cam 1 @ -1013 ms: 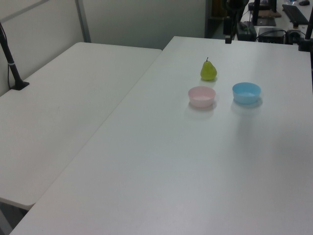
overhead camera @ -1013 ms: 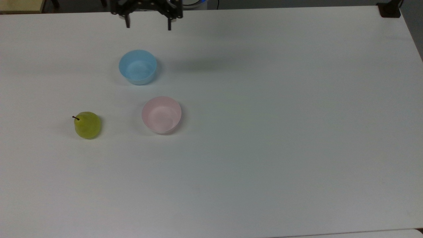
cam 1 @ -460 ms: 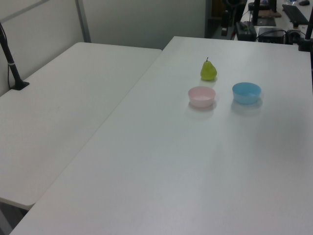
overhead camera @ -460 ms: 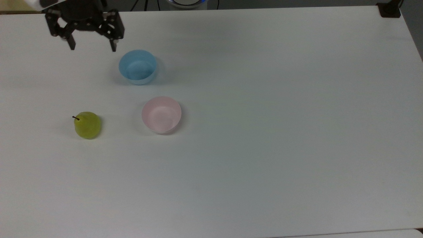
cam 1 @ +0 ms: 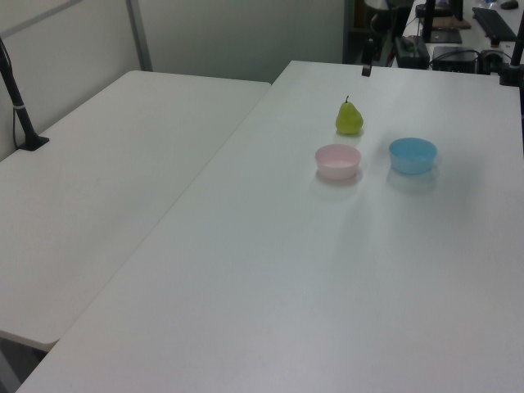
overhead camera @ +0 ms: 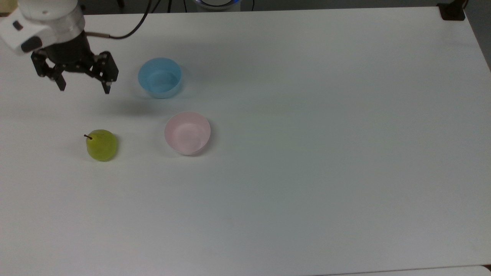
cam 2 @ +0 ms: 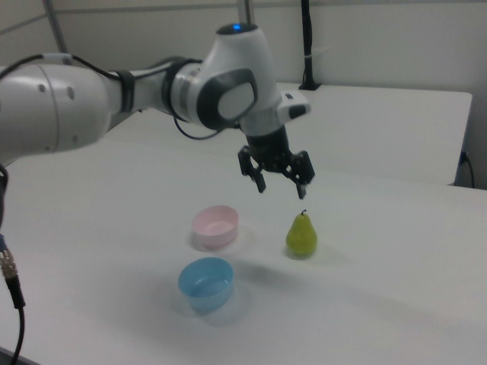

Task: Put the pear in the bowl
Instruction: 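Lower the gripper around the pear and close on it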

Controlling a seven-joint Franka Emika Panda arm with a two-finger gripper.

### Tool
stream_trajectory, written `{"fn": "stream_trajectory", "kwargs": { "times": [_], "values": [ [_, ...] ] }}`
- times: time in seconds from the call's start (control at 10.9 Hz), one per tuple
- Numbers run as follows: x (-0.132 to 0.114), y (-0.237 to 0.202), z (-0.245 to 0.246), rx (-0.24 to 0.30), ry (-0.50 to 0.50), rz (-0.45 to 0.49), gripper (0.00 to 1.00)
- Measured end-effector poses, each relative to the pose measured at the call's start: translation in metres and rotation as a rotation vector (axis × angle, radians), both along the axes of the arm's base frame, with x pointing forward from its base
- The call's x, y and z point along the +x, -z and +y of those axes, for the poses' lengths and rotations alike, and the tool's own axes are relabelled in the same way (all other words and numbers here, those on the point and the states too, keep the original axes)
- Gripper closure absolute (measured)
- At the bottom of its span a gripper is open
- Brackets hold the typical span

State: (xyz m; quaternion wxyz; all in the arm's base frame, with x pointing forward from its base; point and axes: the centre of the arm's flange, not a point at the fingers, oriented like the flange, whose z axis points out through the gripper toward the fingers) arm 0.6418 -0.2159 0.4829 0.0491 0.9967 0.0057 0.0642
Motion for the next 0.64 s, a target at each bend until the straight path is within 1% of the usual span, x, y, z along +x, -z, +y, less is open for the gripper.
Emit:
{"fn": "stream_trajectory", "kwargs": {
  "times": [0.28, 0.64],
  "values": [
    [0.017, 0.067, -0.025, -0.006, -0.01, 0.005, 0.0],
    [0.036, 0.119, -0.019, -0.013, -0.033, -0.025, 0.0]
  ]
}}
